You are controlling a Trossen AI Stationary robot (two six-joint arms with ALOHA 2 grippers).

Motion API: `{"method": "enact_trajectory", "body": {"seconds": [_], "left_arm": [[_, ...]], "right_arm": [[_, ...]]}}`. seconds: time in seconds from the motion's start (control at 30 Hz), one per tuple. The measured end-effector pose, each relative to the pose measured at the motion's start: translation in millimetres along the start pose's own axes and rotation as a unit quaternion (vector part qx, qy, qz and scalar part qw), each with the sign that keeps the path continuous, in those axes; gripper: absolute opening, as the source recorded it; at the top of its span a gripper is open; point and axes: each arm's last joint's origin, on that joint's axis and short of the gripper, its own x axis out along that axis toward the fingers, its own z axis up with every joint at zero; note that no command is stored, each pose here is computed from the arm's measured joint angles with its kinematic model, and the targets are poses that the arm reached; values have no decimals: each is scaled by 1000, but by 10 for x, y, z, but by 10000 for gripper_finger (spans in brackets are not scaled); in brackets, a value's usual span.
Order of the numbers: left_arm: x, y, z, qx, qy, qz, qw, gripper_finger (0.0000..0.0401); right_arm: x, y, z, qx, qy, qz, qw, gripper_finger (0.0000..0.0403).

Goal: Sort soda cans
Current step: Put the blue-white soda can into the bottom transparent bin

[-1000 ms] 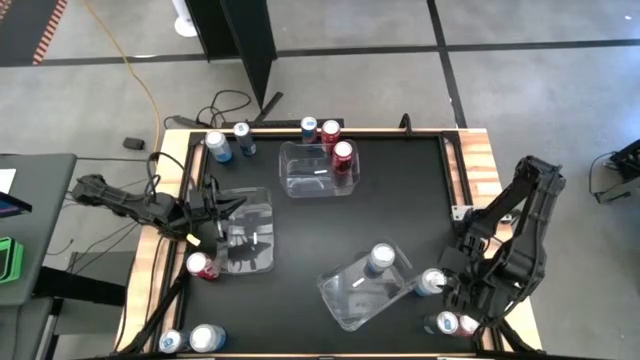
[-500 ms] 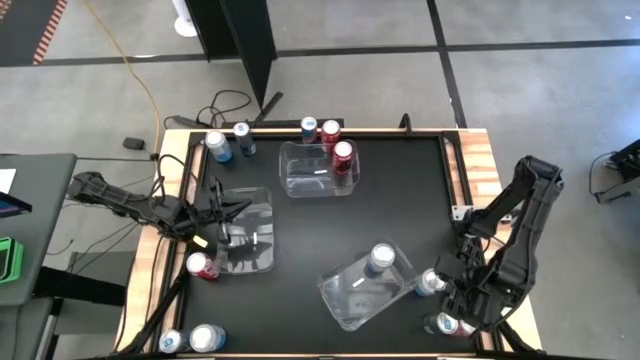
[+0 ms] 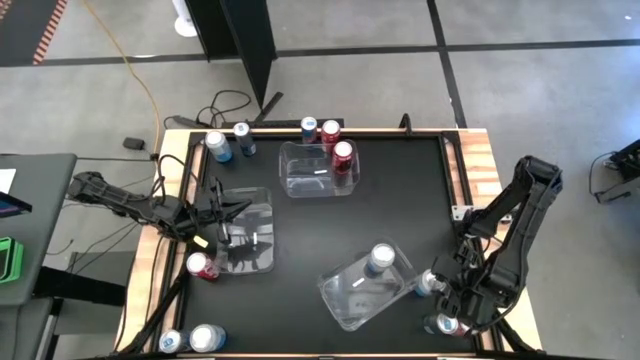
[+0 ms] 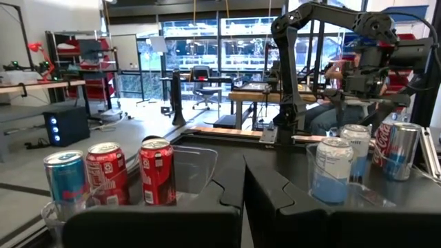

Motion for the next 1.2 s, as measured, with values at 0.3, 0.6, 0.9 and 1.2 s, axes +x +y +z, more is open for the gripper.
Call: {"method": "enact_trajectory", "body": {"seconds": [0.3, 0.6, 0.9, 1.2], "left_arm": [[0, 0, 0, 0, 0, 0, 1000, 0], [0, 0, -2, -1, 1, 0, 1000, 0], [0, -1, -17, 1, 8, 0, 1000, 0], [-1, -3, -40, 7, 18, -1, 1000, 0]], "right_arm": [[176, -8, 26, 3, -1, 3, 1000, 383], [356, -37, 82, 5, 0, 0, 1000, 381], [471, -34, 171, -9, 15, 12, 1000, 333], [453, -23, 212, -20, 38, 19, 999, 297]]}}
